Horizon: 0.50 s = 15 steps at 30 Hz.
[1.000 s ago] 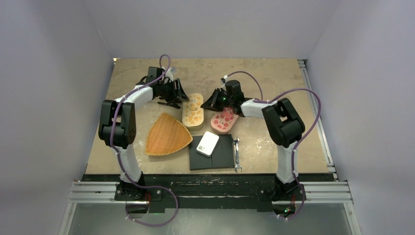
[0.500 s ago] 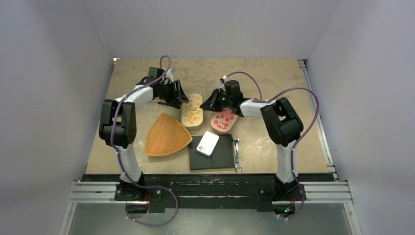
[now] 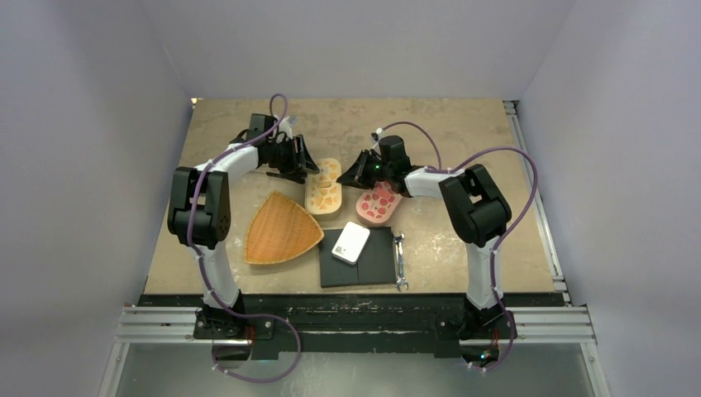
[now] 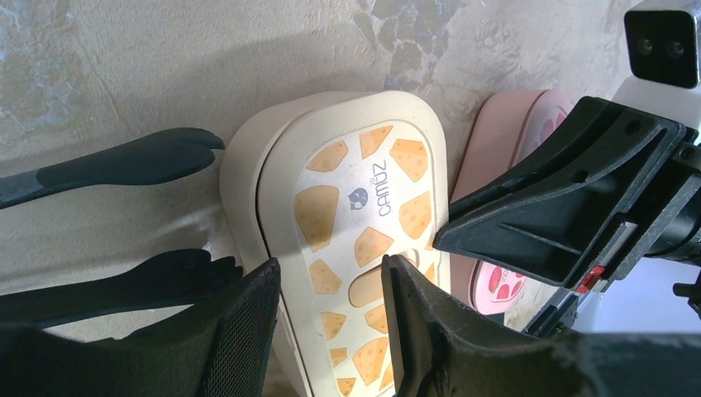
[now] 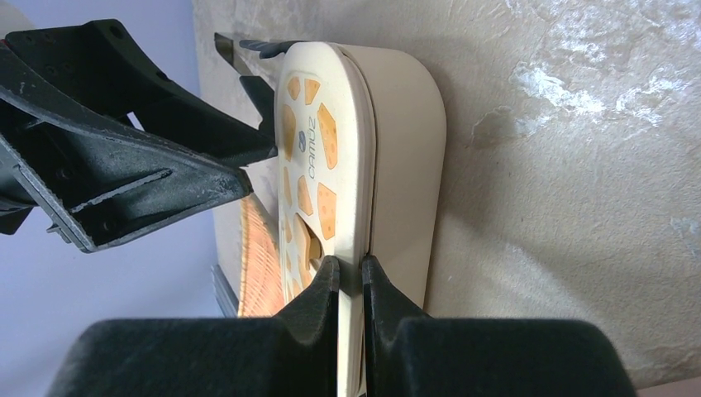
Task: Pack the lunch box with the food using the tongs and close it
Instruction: Close the box lid on the packing box.
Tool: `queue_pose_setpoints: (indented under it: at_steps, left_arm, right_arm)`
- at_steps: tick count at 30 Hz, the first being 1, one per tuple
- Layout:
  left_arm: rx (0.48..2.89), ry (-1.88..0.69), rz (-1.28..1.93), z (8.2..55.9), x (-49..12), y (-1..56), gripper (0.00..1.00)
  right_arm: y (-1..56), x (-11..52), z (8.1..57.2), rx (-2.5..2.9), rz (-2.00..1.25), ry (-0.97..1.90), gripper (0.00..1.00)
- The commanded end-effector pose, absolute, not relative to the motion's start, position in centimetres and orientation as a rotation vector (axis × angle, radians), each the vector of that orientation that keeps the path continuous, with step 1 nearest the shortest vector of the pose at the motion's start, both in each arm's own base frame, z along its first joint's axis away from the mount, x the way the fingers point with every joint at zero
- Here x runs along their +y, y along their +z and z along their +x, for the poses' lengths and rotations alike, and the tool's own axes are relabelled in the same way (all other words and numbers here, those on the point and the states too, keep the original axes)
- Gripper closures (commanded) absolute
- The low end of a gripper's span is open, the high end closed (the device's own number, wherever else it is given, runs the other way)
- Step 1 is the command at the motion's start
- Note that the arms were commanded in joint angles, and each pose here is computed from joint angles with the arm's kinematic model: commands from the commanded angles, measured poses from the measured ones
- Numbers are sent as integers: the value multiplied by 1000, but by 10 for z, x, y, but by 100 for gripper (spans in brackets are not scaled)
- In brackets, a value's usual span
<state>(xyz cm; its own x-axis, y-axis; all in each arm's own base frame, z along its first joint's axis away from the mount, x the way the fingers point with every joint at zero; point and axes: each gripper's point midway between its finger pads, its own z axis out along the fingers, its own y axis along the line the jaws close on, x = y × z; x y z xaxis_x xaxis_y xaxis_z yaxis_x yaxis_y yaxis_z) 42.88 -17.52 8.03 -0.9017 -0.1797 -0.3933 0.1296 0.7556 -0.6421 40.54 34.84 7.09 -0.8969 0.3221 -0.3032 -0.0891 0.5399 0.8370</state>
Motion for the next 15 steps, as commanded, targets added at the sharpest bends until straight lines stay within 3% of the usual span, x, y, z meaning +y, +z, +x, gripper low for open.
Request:
queue_pose_setpoints:
  at_steps: [1,9,15]
  left_arm:
    - [2468,-916,-11,436,-169,95,52]
    - [2458,-767,-28,442,-152,101,52]
    - [2469,-854,-19,438,-162,98,50]
  right_arm:
    - [87,361,398,2325,154,1404,100]
    - [98,362,397,2276,179,1458,100]
    - [96,359,403,2276,181,1404,100]
